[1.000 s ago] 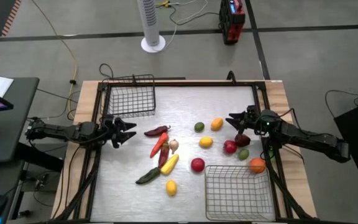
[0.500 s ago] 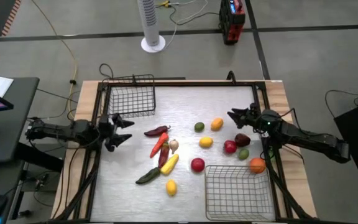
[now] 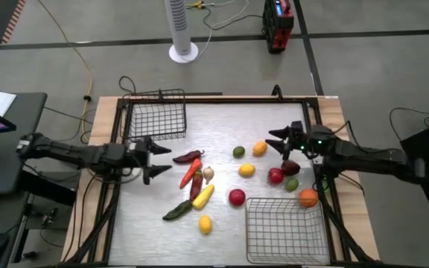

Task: Sort produce into baskets
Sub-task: Put the carrot into the black wire basket

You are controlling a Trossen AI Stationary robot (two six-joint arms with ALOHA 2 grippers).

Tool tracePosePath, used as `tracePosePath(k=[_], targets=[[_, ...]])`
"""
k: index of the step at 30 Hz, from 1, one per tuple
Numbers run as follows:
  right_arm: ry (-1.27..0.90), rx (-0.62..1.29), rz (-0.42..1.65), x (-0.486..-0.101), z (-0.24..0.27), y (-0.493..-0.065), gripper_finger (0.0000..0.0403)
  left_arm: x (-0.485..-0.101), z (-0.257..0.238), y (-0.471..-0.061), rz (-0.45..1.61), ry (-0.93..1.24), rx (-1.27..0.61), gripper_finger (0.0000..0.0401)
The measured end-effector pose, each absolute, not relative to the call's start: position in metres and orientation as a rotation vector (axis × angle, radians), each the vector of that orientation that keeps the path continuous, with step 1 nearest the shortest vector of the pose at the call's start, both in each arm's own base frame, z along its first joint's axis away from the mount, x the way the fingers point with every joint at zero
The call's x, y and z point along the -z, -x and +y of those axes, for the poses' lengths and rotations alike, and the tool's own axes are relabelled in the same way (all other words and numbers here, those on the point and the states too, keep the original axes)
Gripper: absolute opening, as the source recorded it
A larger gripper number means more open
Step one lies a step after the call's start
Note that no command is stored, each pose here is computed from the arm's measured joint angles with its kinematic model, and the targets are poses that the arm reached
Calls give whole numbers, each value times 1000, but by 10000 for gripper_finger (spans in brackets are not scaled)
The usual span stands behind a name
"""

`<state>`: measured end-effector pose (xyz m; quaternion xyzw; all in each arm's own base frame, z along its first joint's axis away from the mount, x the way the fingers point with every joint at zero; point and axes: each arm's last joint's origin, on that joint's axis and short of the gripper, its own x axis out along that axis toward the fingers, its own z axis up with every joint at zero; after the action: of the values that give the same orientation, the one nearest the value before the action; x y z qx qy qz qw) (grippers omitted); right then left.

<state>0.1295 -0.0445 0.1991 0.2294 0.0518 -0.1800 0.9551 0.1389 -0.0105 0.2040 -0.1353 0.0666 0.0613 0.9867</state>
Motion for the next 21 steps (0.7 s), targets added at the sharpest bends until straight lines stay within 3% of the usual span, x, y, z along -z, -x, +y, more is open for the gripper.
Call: tracePosePath(k=[9,21], targets=[[-387,284,175,-206,-27,-166,311,-203,-19,-186,595,303,-161,325],[-180,203,151,-212,8,-196,310,-199,-17,-241,892,197,-326,325]])
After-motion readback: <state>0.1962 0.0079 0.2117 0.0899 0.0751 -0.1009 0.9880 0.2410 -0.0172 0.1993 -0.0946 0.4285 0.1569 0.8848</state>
